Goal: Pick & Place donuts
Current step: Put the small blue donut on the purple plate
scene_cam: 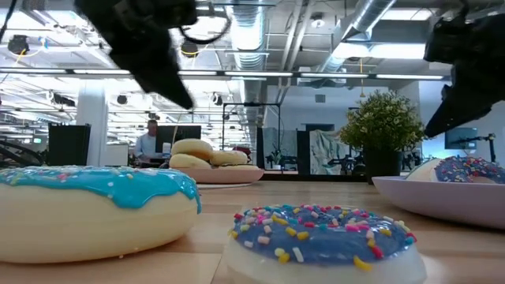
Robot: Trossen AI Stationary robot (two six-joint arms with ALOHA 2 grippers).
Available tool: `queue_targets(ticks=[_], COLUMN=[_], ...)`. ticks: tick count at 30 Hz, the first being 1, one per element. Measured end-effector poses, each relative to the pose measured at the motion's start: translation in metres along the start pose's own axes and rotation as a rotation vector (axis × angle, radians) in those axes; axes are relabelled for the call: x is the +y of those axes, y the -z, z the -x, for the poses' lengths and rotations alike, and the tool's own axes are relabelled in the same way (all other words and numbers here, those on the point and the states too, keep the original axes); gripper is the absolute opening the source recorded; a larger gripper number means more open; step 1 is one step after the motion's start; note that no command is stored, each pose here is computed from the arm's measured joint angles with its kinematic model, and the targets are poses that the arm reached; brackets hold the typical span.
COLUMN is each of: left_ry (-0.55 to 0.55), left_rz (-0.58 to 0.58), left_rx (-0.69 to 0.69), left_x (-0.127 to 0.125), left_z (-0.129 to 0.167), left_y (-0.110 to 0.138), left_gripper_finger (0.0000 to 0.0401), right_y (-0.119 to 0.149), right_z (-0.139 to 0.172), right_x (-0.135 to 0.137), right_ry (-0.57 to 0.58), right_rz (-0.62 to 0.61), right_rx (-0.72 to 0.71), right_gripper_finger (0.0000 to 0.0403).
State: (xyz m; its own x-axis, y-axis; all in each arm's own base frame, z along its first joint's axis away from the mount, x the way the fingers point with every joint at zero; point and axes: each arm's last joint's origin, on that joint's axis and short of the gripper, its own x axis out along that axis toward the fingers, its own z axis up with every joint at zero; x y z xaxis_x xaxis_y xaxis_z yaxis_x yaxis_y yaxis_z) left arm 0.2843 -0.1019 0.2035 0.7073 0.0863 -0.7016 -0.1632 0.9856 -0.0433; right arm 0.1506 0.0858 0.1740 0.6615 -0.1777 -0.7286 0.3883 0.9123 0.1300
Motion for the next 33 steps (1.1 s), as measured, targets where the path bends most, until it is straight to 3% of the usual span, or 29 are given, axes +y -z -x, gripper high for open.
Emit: queue_targets(ticks=[7,18,22,28,33], left_ry=[0.032,0.057,0.077,0.015,0.035], left_rz=[0.009,0.018,-0.070,-0.150,-0.191], left_rx=[0.132,0.230,0.220,0.115,0.111], left_x=[-0.021,-0.038,-0.051,-0.065,-0.076], left_z=[-0.036,-0.037,-0.030,-0.024,-0.032], left_y=[-0.029,-0.062,-0.062,-0.062,-0.060], left_gripper_finger=[0.0019,0.0166,0.0205,0.0223,0.0224], right_y=[0.008,0.018,0.020,0.021,0.020], right_z=[0.003,0.011,0.012,0.012,0.012], right_x=[0.006,0.013,0.014,0.014,0.014], right_ry=[-0.026,-0.085,-0.091,-0.095,-0.094], right_rz=[0.052,0.104,0.086,0.075,0.067], right_rx=[-0.044,-0.034,-0.029,-0.028,-0.027], right_gripper_finger=[0.0113,0.0113,0.0113,0.0113,0.0113])
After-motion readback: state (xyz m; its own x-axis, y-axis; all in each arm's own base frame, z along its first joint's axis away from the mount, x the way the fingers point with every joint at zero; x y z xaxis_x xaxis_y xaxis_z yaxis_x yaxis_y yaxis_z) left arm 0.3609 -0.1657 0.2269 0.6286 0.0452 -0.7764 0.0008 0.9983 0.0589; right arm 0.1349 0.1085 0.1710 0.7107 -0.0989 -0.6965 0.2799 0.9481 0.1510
